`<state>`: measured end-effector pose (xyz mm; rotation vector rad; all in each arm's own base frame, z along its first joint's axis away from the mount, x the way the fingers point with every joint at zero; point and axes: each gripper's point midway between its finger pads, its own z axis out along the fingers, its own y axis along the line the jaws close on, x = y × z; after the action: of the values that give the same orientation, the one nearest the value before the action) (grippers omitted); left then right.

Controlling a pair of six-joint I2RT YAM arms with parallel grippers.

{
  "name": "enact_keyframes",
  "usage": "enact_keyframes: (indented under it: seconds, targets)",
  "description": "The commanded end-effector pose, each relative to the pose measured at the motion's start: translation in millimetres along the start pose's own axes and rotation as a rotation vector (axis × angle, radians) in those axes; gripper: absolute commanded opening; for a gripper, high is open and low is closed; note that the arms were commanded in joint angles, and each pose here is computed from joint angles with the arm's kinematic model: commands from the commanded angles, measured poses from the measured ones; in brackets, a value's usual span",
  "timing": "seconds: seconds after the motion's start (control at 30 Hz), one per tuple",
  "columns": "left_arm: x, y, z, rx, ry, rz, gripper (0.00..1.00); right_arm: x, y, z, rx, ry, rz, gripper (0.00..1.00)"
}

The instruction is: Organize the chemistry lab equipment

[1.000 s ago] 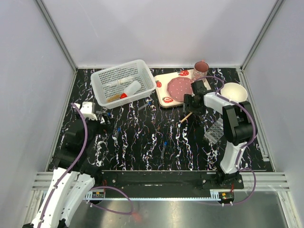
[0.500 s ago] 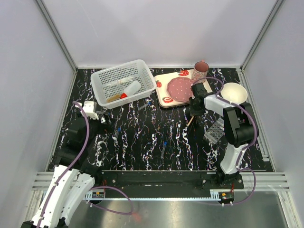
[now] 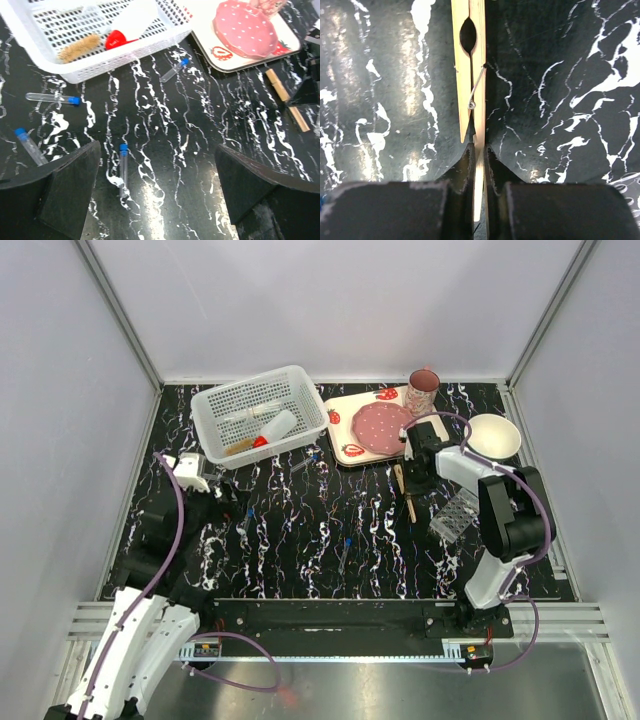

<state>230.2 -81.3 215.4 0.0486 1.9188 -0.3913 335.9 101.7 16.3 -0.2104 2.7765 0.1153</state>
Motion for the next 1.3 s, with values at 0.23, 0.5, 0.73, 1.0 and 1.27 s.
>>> enact_keyframes:
  seconds: [0.23,0.5,0.73,1.0,1.27]
  targets:
    - [21.3,-100.1,10.5,0.597,0.036,-0.736,0.99,-1.2,79.3,-63.5,-0.493,-0.096,-0.166,0.00]
    - [6.6,-120.6,39.2,0.517,0.036,-0.912,0.99,12.5,129.0,-132.6,-0.913,-0.129,-0.373,0.00]
    - [28.3,-155.7,89.4,0.313,0.238,-0.979,0.99,23.9,137.9,-144.0,-1.078,-0.030,-0.473,0.02]
    - [28.8,-213.2,122.6,0.314,0.305,-0.957,0.94,27.5,139.6,-145.8,-1.127,0.002,-0.488,0.04]
    - [79.6,-238.5,150.6,0.130,0.456,-0.920,0.69,30.0,138.7,-142.1,-1.121,0.008,-0.484,0.05]
